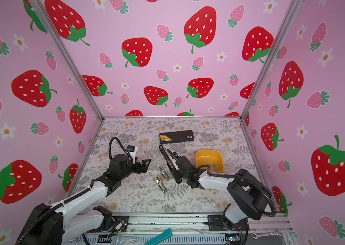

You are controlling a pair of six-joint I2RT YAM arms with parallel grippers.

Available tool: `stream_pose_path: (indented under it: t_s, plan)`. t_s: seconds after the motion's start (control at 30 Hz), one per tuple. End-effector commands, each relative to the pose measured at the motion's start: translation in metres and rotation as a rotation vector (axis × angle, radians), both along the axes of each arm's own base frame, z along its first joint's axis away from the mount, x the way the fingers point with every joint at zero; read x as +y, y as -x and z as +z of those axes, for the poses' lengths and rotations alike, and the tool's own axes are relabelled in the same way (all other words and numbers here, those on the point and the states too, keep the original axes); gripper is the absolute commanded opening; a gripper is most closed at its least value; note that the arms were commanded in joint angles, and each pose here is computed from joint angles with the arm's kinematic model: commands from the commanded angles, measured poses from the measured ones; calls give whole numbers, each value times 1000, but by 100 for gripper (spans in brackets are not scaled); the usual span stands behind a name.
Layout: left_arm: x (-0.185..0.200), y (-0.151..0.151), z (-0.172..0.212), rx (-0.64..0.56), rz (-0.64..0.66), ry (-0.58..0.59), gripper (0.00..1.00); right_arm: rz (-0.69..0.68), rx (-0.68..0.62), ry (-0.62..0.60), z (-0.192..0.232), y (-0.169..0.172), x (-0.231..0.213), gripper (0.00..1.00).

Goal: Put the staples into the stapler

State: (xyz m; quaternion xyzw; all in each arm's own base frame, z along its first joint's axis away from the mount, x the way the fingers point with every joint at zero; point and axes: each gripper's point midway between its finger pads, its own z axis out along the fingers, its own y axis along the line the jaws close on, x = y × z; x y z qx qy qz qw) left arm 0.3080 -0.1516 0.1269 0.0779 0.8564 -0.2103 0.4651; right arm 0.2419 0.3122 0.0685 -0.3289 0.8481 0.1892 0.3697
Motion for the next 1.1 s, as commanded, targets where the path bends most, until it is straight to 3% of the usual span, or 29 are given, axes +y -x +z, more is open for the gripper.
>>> stream_pose_path:
  t_s: [0.0, 1.07]
  plan:
    - [-5, -10, 20, -46, -10, 18, 99, 15, -2, -7, 0, 0, 6, 11]
    - [-6, -10, 19, -42, -13, 22, 99, 28, -7, -50, 15, 2, 11, 11]
